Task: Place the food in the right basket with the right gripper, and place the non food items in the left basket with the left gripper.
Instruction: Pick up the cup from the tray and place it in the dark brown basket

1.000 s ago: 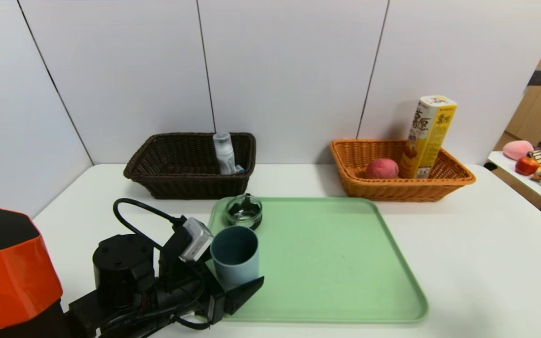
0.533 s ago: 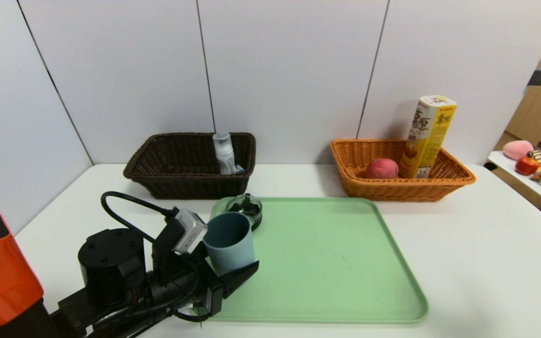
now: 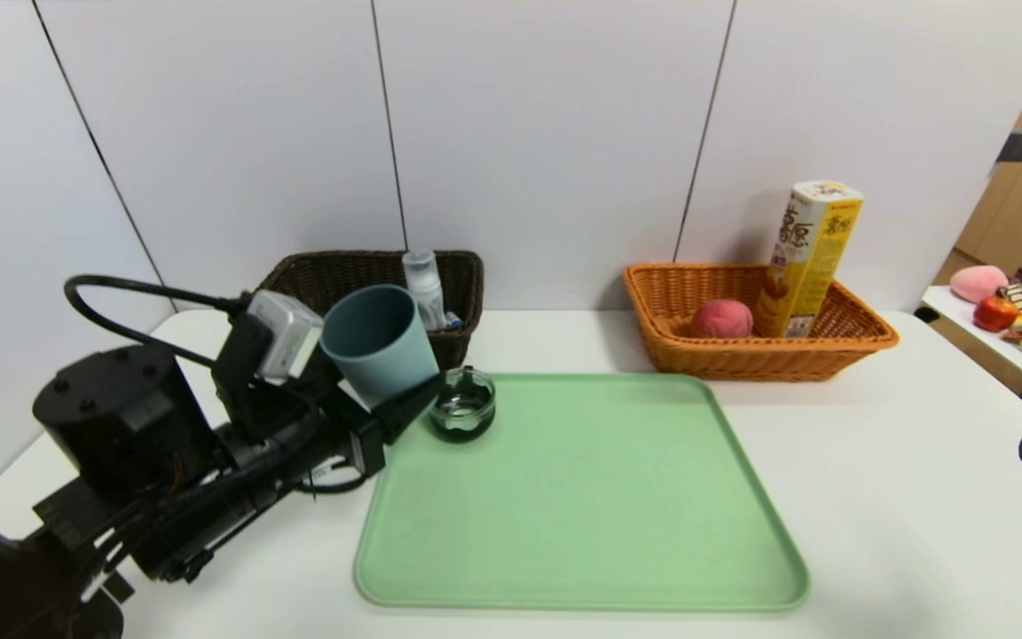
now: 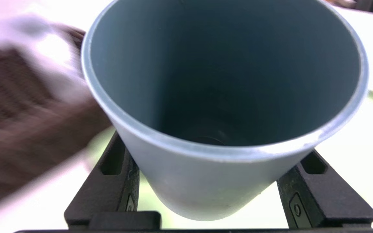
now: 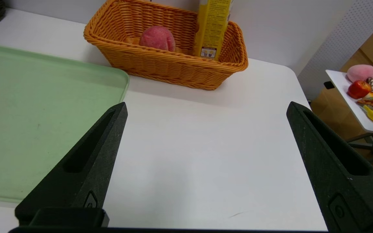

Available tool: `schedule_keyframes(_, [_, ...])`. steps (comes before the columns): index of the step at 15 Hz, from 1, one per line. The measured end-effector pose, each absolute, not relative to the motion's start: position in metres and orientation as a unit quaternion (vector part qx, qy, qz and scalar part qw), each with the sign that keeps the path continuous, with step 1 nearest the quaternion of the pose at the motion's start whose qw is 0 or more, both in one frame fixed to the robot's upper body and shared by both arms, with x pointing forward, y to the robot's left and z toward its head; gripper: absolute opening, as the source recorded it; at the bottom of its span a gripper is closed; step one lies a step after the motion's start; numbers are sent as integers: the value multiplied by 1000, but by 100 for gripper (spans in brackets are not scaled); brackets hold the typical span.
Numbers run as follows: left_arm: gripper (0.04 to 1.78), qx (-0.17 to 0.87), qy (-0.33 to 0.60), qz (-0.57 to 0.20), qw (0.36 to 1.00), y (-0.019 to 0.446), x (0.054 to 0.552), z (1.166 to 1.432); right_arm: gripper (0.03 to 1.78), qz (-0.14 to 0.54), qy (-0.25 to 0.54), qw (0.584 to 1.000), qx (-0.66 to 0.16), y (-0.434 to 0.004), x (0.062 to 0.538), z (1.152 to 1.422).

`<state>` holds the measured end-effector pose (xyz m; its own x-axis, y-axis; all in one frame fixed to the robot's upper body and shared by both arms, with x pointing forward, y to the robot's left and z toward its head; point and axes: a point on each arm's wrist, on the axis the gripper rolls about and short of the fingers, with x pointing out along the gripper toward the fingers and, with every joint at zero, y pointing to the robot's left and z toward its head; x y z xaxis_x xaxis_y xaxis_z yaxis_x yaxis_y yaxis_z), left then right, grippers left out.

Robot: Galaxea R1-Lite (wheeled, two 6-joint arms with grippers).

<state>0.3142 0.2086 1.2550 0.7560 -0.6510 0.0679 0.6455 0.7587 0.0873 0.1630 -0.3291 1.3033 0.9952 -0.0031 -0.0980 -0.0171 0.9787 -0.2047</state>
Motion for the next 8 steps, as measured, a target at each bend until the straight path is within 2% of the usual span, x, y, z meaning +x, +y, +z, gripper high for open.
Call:
schedule_keyframes(6, [114, 39, -85, -251, 964, 257, 398, 1344, 169, 2, 44, 994, -102, -330, 160, 1303])
schedule_keyframes(8, [113, 51, -64, -221, 972, 275, 429, 1352, 169, 2, 41, 994, -97, -330, 158, 1303])
